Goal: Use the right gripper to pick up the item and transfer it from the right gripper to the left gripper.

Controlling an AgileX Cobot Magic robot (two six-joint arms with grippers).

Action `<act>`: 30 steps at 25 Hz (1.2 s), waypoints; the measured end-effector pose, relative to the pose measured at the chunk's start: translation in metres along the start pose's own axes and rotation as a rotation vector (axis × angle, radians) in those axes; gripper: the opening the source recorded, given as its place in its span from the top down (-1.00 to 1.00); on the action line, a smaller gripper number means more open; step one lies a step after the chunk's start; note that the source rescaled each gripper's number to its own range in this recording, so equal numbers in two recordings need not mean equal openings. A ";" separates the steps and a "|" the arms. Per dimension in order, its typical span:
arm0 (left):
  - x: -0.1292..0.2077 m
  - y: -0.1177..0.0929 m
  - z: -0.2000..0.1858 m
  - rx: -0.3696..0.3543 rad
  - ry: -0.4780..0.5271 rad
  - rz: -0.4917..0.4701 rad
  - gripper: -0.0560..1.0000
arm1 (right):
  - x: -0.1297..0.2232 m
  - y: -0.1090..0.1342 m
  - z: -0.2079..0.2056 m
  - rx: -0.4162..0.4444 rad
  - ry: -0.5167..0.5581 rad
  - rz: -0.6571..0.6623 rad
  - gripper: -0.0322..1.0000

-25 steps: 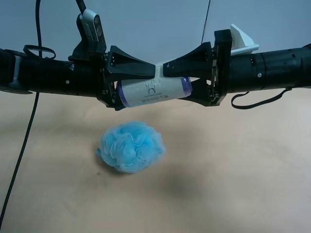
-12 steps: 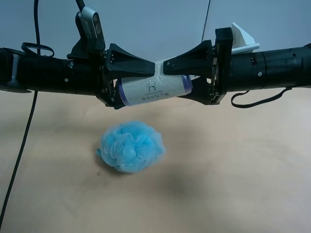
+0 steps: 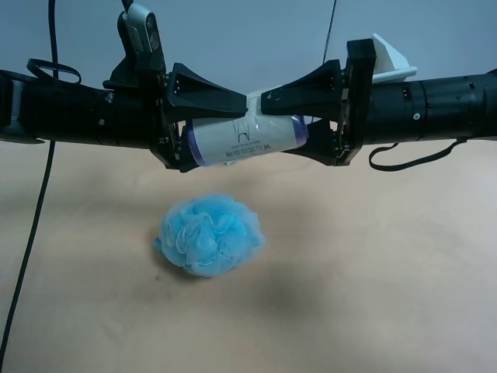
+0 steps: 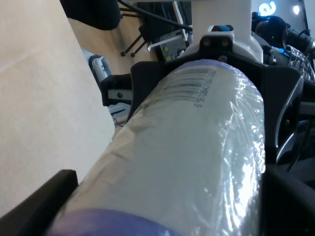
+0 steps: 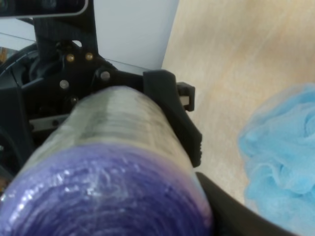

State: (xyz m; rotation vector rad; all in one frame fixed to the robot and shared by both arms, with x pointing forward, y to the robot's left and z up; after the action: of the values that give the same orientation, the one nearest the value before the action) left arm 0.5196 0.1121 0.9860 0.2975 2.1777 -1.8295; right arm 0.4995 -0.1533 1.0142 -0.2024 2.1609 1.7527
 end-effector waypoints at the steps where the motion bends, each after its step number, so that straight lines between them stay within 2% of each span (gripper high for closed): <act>1: 0.000 0.000 0.000 0.000 0.000 -0.003 0.49 | 0.000 0.000 0.000 0.000 0.000 0.000 0.94; 3: 0.000 0.000 0.000 0.000 0.001 -0.010 0.50 | 0.000 0.000 0.000 0.001 0.000 0.001 0.91; 4: 0.000 0.000 0.000 0.000 0.001 -0.014 0.51 | 0.000 0.000 0.000 0.003 -0.002 0.001 0.83; 6: 0.000 0.000 0.000 0.000 -0.001 -0.019 0.69 | 0.000 -0.001 0.000 0.006 -0.003 0.000 0.54; 9: 0.000 0.000 0.000 0.001 -0.002 -0.028 0.76 | 0.000 -0.001 0.000 0.006 -0.003 0.000 0.26; 12: 0.000 0.000 0.000 0.001 -0.002 -0.036 0.78 | 0.000 -0.001 0.000 0.009 -0.001 -0.001 0.16; 17: 0.000 0.001 0.000 -0.009 -0.003 -0.039 0.84 | 0.005 -0.004 -0.001 0.039 0.043 -0.025 -0.19; 21: -0.001 0.002 0.000 -0.015 -0.006 -0.043 0.85 | 0.007 -0.008 -0.007 0.136 0.063 -0.085 -0.26; 25: -0.001 -0.002 -0.001 -0.023 -0.010 -0.027 0.86 | 0.010 -0.003 -0.016 0.244 0.074 -0.178 -0.27; 30: -0.011 -0.026 -0.005 0.004 -0.031 0.048 0.87 | 0.016 0.007 -0.027 0.347 0.097 -0.245 -0.27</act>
State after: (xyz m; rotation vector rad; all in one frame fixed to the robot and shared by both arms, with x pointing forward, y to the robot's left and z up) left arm 0.5211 0.1126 1.0150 0.3177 2.1285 -1.8010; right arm 0.4778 -0.1764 1.0197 -0.4484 2.3511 1.2375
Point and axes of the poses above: a point on each arm's last joint axis where the gripper is mounted, z pointing out along that axis toward the gripper, y along the wrist's bending axis when the last joint is at zero, x = y × z, the point moved 2 cm from there along z, pointing out along that axis toward the gripper, and after that the axes turned 1 degree about -z, right-handed, at the moved point
